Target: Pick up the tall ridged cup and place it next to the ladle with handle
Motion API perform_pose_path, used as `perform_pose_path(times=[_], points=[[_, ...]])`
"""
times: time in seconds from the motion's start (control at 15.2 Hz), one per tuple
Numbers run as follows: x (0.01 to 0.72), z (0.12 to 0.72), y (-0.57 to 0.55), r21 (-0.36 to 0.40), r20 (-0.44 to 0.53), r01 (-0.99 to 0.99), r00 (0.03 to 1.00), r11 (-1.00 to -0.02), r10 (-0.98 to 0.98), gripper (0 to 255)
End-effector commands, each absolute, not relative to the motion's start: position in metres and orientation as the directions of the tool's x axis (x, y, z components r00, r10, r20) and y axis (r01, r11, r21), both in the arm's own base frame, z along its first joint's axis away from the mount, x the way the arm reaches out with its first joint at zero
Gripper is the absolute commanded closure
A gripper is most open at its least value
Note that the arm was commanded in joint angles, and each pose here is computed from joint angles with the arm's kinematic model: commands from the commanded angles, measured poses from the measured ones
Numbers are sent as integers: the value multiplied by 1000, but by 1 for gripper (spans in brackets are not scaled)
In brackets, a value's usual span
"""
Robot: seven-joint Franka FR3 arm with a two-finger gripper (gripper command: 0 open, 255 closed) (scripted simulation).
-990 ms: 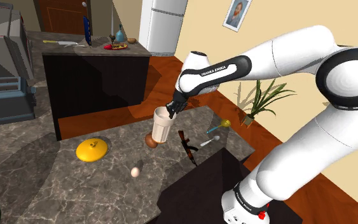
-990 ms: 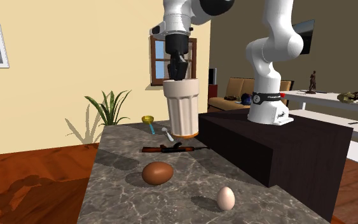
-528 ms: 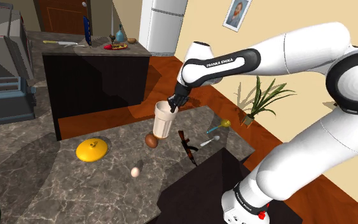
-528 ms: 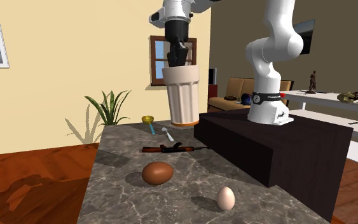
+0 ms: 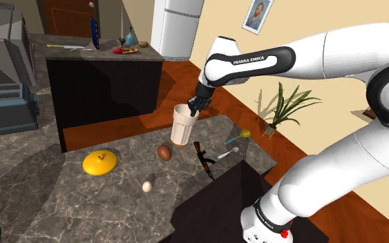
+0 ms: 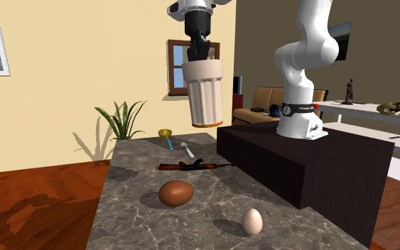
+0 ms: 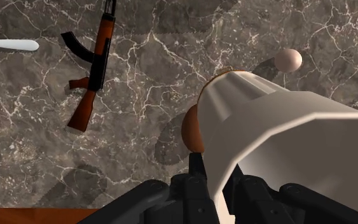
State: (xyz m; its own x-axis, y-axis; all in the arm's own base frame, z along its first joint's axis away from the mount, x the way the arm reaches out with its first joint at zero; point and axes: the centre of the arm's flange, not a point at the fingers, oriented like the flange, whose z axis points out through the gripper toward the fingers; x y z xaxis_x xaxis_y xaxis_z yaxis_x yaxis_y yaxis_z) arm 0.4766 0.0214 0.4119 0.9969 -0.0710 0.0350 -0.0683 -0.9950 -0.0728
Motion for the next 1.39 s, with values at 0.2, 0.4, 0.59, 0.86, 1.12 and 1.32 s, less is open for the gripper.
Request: perform_pose_path(times=[0.2,0.4,0.59,0.86,1.12,1.32], points=[[451,414,-35,-73,35,-68,997,-995,-70,255],[435,414,-72,-73,35,-68,997,-995,-70,255],[419,414,-108,-73,35,-68,997,-995,-70,255],[397,414,-156,-73,35,-68,997,-995,-70,255],[376,415,-204,-73,35,-68,997,-995,-70,255],[359,415,-240,-73,35,-68,997,-995,-70,255]])
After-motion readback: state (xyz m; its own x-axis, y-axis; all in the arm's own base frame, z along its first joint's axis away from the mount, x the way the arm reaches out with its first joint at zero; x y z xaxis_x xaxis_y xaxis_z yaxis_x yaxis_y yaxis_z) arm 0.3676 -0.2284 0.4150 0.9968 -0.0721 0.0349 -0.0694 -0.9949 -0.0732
